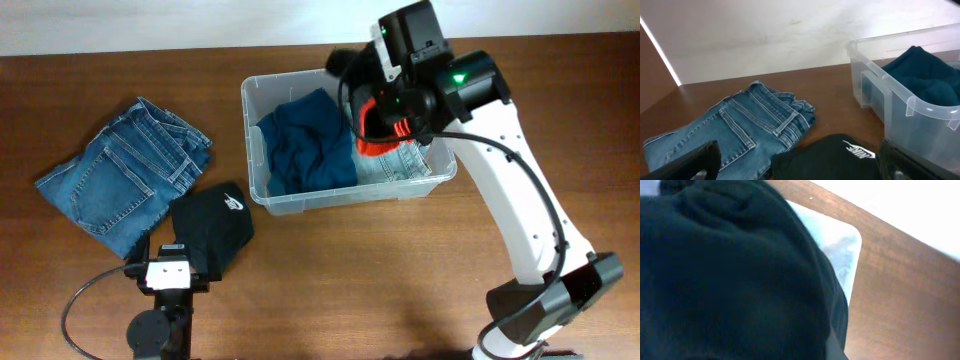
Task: Pack container
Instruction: 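Lift the black shirt with the right gripper and carry it over the bin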
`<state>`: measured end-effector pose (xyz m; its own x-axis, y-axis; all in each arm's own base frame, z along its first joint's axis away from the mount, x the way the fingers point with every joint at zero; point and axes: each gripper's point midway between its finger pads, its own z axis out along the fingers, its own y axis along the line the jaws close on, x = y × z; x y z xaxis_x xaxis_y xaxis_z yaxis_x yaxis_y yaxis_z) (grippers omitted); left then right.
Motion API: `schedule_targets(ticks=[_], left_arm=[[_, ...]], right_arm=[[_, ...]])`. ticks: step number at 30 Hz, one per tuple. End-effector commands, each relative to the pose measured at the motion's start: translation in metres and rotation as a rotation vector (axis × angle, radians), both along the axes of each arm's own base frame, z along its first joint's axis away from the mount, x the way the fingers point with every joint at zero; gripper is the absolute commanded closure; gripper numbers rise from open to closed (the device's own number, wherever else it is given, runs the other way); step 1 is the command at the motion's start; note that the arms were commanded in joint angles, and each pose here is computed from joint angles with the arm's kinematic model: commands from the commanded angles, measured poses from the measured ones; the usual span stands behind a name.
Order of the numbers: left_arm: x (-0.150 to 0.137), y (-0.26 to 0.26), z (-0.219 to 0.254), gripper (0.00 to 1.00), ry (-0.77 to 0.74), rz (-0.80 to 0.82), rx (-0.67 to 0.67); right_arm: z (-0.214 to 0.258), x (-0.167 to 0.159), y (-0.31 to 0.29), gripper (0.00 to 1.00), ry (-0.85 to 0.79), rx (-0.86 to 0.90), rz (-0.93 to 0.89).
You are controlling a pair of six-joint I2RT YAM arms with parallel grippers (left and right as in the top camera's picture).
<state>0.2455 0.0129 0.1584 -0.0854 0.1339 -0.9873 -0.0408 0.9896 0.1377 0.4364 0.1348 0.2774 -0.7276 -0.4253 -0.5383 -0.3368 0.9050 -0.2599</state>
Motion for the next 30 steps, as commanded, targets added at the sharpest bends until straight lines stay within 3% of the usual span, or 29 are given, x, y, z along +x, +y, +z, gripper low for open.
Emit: schedule_targets(ticks=[1, 10, 22, 30], left_arm=[[0.000, -0.001, -0.002, 0.00, 0.002, -0.009, 0.015], [0.000, -0.001, -0.002, 0.00, 0.002, -0.008, 0.015], [0.000, -0.001, -0.002, 0.00, 0.002, -0.008, 0.015], [0.000, -0.001, -0.002, 0.00, 0.002, -0.008, 0.015]], right_arm=[[0.008, 0.007, 0.004, 0.96, -0.032, -0.144, 0.201], [0.013, 0.023, 0.025, 0.96, -0.102, -0.217, 0.432], [-0.073, 0.047, 0.004, 0.96, 0.103, -0.347, 0.478], [-0.091, 0.029, -0.018, 0.96, 0.230, -0.353, 0.467]])
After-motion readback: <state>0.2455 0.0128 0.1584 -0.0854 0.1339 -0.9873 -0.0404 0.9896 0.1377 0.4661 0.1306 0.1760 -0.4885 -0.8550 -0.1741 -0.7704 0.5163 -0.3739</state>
